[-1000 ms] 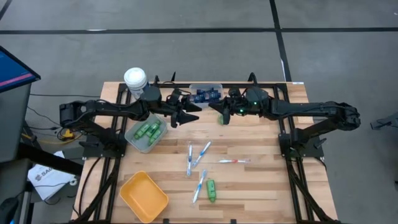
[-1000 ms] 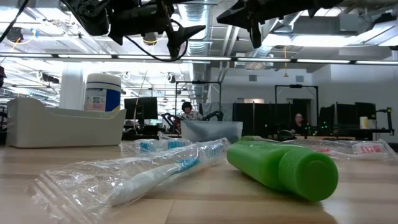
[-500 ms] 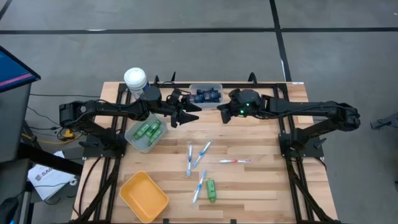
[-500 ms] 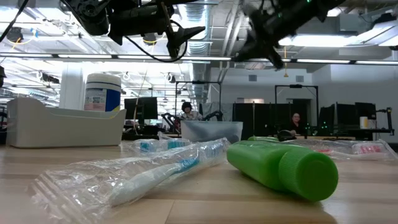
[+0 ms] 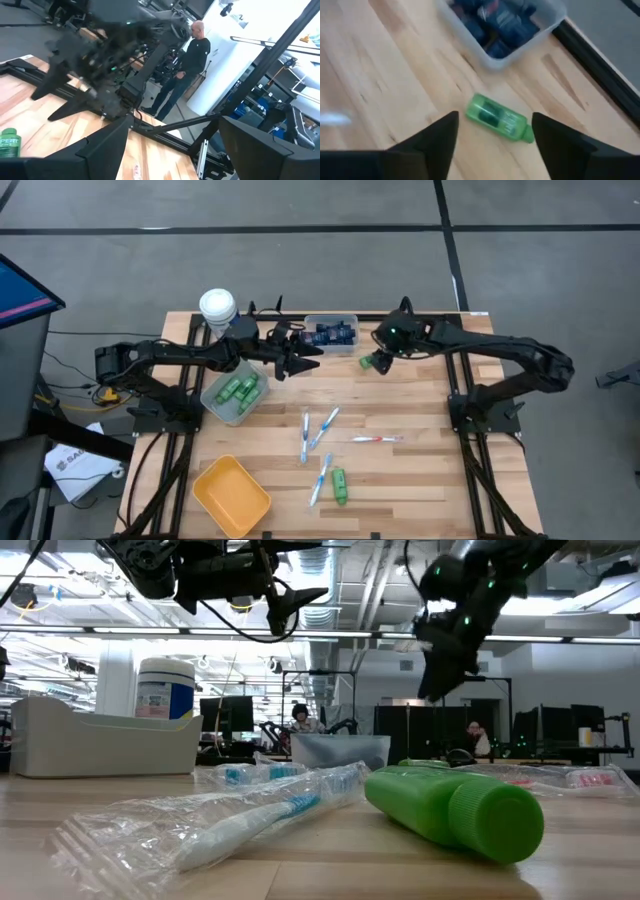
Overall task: Pick & Place Travel size toiletries
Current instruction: Put the green shampoo into the gray bin
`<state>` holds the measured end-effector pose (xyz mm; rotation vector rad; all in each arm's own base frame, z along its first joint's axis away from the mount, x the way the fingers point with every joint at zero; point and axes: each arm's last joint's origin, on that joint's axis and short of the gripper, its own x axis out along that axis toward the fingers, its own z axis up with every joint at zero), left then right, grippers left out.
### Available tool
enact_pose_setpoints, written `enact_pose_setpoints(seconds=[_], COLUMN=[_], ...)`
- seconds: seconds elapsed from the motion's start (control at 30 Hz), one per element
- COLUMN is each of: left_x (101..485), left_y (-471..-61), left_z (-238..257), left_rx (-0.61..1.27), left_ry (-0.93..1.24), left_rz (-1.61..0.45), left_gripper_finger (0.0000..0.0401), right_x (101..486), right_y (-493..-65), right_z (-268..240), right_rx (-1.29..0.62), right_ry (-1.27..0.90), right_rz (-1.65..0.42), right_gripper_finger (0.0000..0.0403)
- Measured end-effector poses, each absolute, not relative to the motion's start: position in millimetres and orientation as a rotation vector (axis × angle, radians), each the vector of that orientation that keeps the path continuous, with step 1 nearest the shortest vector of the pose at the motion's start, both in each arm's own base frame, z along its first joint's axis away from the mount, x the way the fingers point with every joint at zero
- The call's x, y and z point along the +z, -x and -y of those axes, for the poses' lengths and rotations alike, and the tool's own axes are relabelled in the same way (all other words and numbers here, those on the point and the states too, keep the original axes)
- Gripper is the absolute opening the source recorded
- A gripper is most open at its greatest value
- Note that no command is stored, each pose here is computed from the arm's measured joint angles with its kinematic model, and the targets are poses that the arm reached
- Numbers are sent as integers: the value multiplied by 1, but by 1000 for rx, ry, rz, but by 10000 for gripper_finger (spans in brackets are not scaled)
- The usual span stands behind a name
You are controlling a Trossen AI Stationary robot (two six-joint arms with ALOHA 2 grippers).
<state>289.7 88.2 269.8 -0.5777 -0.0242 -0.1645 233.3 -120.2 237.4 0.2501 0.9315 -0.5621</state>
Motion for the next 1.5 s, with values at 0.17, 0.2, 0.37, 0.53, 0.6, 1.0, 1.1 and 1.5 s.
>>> enact_pose_setpoints(seconds=[0.17,0.2,0.37,0.53,0.6,1.0,1.1,1.5], left_x=[270,270,270,270,270,270,270,270], left_y=[-290,-290,-290,-290,-290,-290,-290,-290], left_z=[-88,-88,-88,-88,-88,-88,-88,-88], left_rx=[-165,-165,-166,-166,-166,-167,-167,-166], left_ry=[581,589,603,611,611,627,627,627], left_rz=[24,23,22,22,22,21,21,20], left_gripper_finger=[309,309,309,309,309,309,309,309], right_x=[207,200,175,164,159,123,125,126], right_y=[-239,-240,-247,-256,-260,-282,-284,-285], right_z=[141,145,165,186,192,200,201,199], right_rx=[-376,-351,-237,-153,-107,87,68,5], right_ry=[-131,-116,-14,32,47,71,51,-37], right_rz=[-1087,-1119,-1244,-1337,-1382,-1584,-1592,-1608], right_gripper_finger=[260,259,260,261,261,258,241,142])
